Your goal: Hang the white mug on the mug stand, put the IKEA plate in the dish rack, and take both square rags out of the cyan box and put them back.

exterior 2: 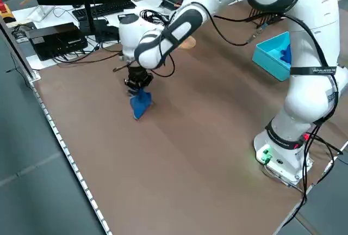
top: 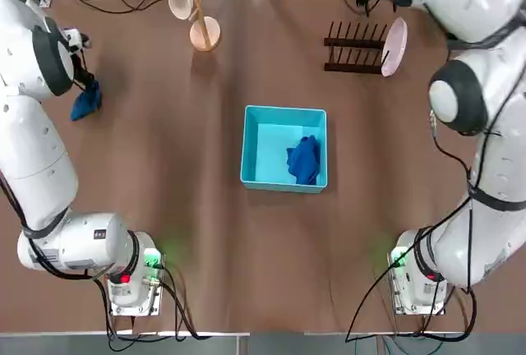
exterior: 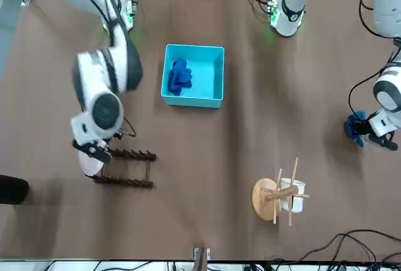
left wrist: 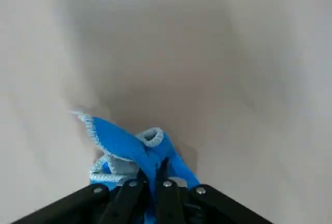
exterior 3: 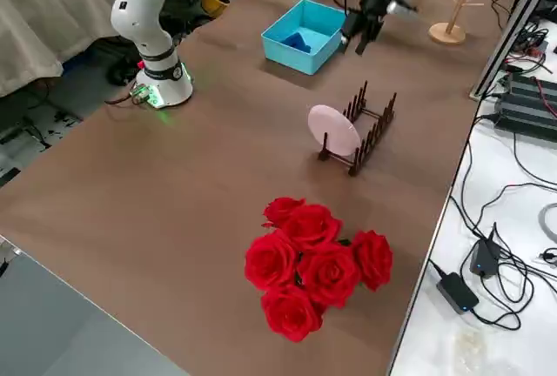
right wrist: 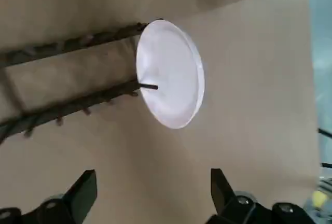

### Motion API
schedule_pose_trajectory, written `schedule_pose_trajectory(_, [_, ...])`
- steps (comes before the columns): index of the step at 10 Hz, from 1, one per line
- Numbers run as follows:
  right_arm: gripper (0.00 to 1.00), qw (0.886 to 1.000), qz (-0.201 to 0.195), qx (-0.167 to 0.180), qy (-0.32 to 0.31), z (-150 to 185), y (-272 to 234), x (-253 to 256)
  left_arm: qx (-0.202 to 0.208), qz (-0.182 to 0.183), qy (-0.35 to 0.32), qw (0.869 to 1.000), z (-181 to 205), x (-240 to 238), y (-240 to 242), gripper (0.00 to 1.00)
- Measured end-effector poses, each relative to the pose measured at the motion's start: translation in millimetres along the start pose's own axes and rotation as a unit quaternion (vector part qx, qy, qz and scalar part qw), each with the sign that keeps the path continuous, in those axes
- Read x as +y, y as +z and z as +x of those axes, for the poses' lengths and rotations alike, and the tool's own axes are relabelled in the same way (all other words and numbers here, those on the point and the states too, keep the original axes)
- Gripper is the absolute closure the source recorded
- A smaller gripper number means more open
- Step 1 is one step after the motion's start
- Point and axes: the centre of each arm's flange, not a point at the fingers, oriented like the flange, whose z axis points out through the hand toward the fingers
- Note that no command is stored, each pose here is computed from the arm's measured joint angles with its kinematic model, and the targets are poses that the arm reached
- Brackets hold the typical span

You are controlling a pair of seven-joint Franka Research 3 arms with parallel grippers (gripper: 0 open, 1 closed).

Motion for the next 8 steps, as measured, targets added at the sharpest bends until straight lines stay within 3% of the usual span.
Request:
schedule_pose_trajectory(2, [0.03,0.991,0.123,-0.031,-0.046,14,-45,88,0.003,-0.005,-0.003,1.0,11,10,4,0.93])
schedule_pose_trajectory(4, [0.03,0.975,0.195,-0.054,-0.087,2,-73,149,0.006,-0.023,-0.035,0.999,58,61,17,0.93])
schedule_pose_trajectory(6, [0.03,0.962,0.227,-0.083,-0.128,-37,-83,132,0.004,-0.041,-0.076,0.996,99,113,27,0.93])
schedule_pose_trajectory(8, [0.01,0.955,0.231,-0.084,-0.168,-96,-75,86,-0.005,-0.047,-0.118,0.992,127,156,27,0.93])
